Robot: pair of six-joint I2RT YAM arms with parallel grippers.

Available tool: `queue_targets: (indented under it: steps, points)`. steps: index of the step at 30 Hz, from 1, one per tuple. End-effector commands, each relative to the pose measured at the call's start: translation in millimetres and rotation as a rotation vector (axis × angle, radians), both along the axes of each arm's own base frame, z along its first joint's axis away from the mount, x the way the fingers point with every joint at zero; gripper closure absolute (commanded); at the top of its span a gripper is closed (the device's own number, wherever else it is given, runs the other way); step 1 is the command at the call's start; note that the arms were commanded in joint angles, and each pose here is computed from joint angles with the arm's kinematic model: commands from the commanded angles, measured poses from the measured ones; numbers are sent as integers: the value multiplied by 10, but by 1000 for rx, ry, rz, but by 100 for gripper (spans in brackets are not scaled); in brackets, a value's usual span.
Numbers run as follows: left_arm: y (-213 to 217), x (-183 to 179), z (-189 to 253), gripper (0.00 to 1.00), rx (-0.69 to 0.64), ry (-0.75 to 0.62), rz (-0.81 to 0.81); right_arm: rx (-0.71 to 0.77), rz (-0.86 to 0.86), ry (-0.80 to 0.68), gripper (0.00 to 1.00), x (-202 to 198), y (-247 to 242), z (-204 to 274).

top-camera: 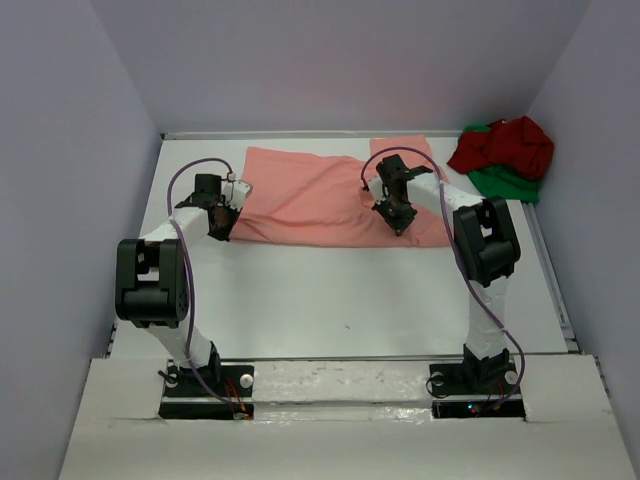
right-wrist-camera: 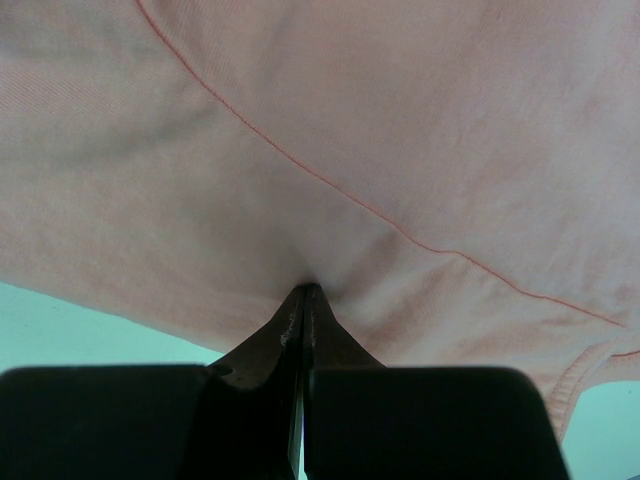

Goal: Fold and stack the t-shirts
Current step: Fold the flattened tshirt in 1/3 of the way

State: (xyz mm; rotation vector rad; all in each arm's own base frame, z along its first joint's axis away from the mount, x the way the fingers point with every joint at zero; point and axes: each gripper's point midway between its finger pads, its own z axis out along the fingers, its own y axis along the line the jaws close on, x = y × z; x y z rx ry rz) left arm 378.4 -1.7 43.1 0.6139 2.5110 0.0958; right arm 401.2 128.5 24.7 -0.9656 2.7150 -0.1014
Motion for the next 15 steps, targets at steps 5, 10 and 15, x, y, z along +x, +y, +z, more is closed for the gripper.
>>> queue_targets:
  steps: [5, 10, 15]
  points:
    - [159, -86, 118, 100, 87, -29, 3, -35, -1, 16, 100, 24, -78, -78]
    - [249, -118, 109, 100, 134, -27, 21, -39, -9, 18, 100, 35, -121, -85]
    - [286, -136, 114, 100, 155, -32, 22, -51, -7, 14, 100, 52, -140, -88]
